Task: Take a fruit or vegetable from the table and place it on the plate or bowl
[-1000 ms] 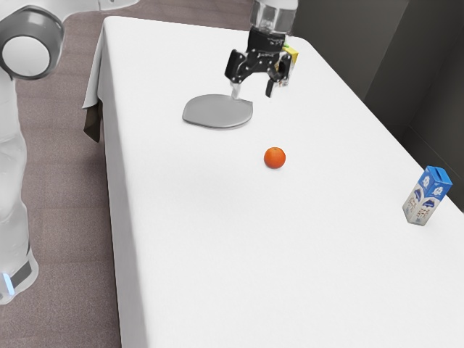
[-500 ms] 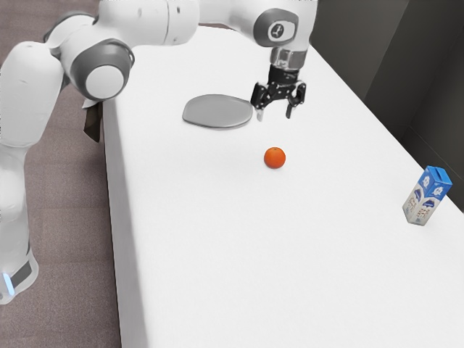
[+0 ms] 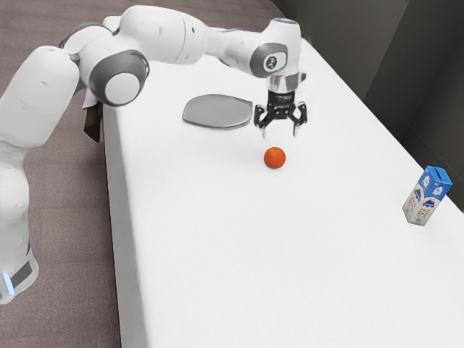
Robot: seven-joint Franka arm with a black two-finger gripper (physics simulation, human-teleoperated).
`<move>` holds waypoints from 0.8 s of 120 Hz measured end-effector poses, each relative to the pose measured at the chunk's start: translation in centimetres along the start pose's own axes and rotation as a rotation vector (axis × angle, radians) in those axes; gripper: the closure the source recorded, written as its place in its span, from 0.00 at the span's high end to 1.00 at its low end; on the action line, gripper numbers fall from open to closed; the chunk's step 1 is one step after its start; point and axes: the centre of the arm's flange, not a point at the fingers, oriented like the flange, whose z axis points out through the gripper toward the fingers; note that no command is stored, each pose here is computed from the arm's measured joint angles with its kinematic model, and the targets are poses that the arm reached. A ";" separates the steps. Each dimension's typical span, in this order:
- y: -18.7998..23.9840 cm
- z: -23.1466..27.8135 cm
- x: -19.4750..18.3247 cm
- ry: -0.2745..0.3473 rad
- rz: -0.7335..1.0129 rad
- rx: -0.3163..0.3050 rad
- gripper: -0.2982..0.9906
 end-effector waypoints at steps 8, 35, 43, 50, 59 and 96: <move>-0.4 0.5 0.6 -0.007 0.027 -0.001 0.77; -0.4 1.6 -0.3 -0.029 0.142 -0.003 0.77; -0.2 2.1 -0.8 -0.037 0.170 -0.005 0.77; 0.0 2.3 -1.2 -0.039 0.194 -0.009 0.77; 0.0 2.4 -1.3 -0.040 0.217 -0.014 0.77; -1.2 3.0 -1.9 -0.086 0.273 0.066 0.77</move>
